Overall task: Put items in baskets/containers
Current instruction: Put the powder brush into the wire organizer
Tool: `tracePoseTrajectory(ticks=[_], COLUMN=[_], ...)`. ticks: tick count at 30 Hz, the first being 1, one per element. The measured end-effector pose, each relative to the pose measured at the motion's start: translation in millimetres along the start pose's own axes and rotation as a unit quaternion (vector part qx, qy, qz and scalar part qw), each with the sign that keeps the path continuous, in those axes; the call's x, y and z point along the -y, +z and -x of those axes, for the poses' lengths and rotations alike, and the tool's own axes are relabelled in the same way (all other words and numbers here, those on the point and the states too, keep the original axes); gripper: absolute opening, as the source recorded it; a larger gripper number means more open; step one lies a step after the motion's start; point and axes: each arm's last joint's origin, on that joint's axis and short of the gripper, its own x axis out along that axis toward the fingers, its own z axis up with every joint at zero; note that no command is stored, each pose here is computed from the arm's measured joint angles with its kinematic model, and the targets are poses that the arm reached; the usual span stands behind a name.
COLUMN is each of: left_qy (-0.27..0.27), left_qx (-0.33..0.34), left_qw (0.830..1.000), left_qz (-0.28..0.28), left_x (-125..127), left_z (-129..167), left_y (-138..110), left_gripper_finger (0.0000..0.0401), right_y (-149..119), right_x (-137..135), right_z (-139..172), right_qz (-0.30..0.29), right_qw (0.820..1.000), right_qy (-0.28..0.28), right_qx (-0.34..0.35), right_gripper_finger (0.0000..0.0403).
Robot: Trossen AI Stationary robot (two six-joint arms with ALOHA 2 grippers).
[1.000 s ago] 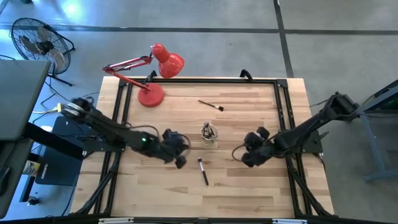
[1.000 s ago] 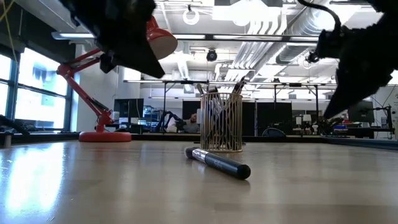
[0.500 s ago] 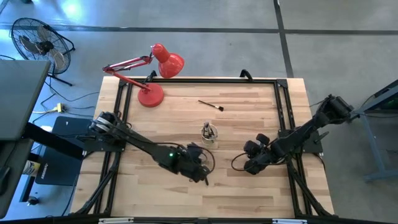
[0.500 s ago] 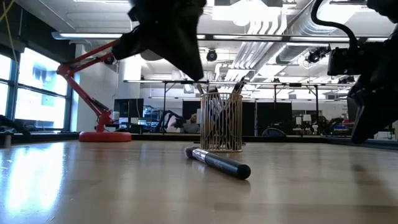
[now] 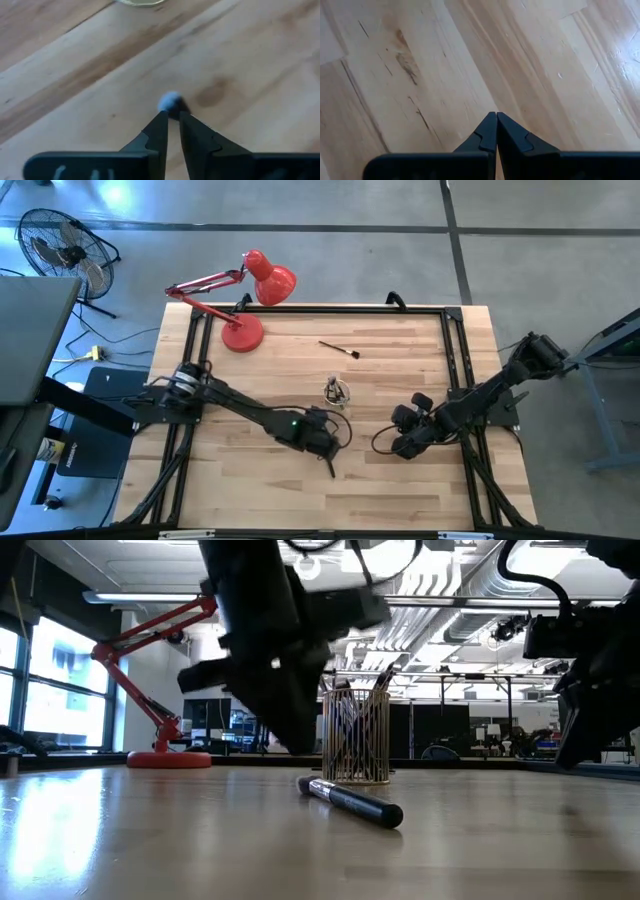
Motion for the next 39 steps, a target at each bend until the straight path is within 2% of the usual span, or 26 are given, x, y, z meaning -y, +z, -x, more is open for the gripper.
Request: tracePoseTrajectory(ticks=[10,15,22,25,28,39], left_qy=[0.002,-0.008,0.0,-0.014,-0.002,0.006], left_qx=[-0.013,-0.008,0.0,0.002,-0.016,-0.053], left_qw=[1.0,1.0,1.0,0.999,1.0,0.998], left_qz=[0.011,0.016,0.021,0.029,0.025,0.02], left_x=[-2,0,-1,1,-1,-2], left_z=[-7,-7,-23,-22,-34,-40], left_y=[7,8,9,14,11,6], left_gripper_finger=[0.0125,0.015,0.0154,0.0154,0.0154,0.015], right_y=[0,0,1,1,1,2], right_x=[0,0,0,0,0,0], right_z=[0,0,0,0,0,0], right_qz=[0.0,0.0,-0.001,-0.001,-0.002,-0.002], right_qw=[1.0,1.0,1.0,1.0,1.0,1.0], right_qy=[0.0,-0.003,-0.007,-0.007,-0.008,-0.009], right_qx=[0.0,0.005,0.013,0.015,0.017,0.021], right_gripper_finger=[0.0004,0.0002,0.0001,0.0003,0.0004,0.0006])
